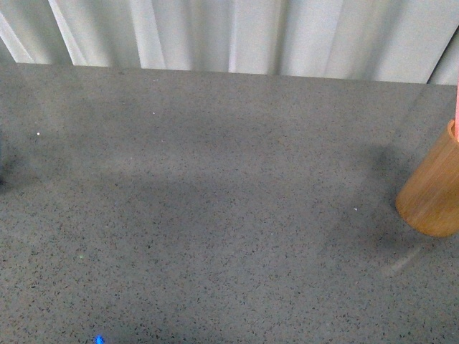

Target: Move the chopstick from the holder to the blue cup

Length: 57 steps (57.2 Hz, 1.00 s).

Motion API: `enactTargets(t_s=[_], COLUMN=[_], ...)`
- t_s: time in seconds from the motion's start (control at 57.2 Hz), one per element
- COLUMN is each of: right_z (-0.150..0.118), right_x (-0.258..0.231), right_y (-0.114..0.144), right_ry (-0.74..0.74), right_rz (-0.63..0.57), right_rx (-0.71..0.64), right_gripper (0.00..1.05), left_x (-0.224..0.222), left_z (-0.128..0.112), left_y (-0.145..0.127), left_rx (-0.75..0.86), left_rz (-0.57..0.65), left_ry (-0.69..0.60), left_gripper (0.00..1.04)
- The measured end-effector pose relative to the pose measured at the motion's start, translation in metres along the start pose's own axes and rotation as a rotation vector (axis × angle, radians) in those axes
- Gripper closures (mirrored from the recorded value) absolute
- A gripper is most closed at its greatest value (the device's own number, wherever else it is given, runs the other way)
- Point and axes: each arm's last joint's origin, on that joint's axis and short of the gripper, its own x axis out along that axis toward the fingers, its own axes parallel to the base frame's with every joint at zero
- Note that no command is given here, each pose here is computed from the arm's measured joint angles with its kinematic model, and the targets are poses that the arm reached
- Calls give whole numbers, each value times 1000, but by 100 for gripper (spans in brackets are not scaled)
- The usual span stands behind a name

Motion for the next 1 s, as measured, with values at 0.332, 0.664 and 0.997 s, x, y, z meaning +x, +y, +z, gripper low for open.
enactTargets(t_s=[0.332, 0.664, 0.997], right_z=[0, 0, 0], right_x=[0, 0, 0], right_y=[0, 0, 0], right_ry=[0, 0, 0], right_rz=[0, 0, 0], right_rx=[0, 0, 0], right_gripper=[10, 10, 10], left_x=[-3, -74, -138], left_z=[3, 5, -48], left_y=[0, -61, -185], left_rx=[21, 216, 626], left_rz=[-14, -192, -427], left_ry=[8, -105, -145], left_gripper=[101, 101, 101])
